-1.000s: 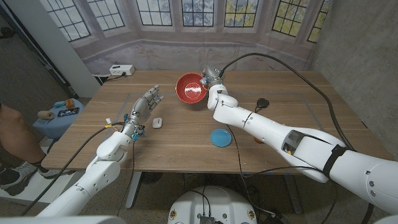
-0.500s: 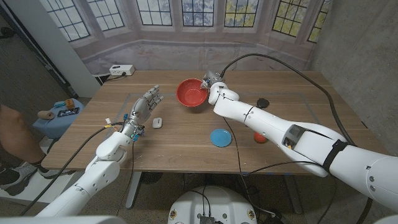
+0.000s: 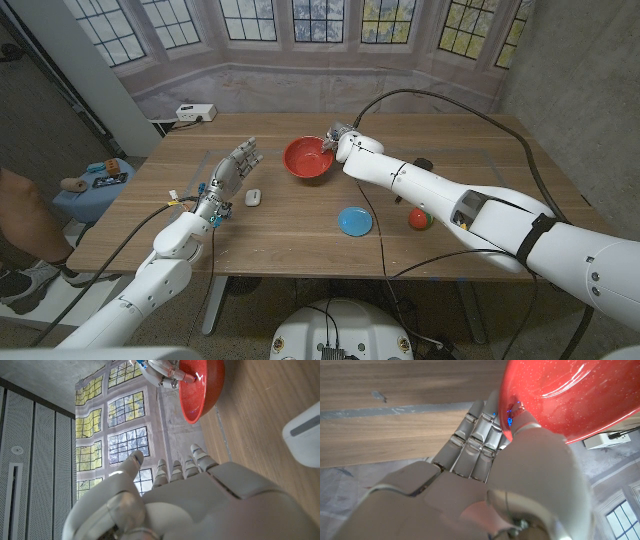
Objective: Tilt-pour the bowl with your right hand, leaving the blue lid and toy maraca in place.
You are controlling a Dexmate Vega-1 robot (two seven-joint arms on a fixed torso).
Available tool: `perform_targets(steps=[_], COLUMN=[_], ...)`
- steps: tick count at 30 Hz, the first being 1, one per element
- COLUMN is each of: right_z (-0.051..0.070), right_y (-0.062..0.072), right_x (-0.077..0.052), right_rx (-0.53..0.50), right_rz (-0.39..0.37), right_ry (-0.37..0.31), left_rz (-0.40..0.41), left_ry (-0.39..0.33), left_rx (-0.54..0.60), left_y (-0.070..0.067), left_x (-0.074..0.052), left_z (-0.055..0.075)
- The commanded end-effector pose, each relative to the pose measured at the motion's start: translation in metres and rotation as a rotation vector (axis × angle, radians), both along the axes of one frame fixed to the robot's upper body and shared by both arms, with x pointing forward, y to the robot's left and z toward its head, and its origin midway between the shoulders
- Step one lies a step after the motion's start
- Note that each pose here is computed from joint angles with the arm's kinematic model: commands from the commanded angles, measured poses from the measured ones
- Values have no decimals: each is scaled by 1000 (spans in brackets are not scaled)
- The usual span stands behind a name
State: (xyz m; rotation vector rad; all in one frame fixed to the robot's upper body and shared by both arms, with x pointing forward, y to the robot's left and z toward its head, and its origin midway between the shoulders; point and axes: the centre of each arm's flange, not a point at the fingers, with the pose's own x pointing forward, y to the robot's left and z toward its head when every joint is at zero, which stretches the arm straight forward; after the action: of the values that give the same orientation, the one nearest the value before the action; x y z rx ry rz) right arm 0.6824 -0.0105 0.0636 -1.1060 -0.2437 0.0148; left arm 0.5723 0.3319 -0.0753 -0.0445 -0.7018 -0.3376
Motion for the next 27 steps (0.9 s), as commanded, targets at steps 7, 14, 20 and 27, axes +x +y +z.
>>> perform_targets(steps=[7, 14, 20, 27], right_z=[-4, -4, -5, -7], right_y=[-5, -7, -8, -10], right_x=[10, 13, 16, 20], right_rx=[25, 27, 16, 7], right_rz=[38, 38, 33, 24], right_ry=[113, 130, 145, 163], left_rz=[-3, -5, -9, -14], left_ry=[10, 10, 12, 12], left_rx=[-1, 0, 4, 4], left_y=[-4, -7, -9, -11], left_x=[2, 2, 4, 6], left_z=[-3, -2, -1, -1])
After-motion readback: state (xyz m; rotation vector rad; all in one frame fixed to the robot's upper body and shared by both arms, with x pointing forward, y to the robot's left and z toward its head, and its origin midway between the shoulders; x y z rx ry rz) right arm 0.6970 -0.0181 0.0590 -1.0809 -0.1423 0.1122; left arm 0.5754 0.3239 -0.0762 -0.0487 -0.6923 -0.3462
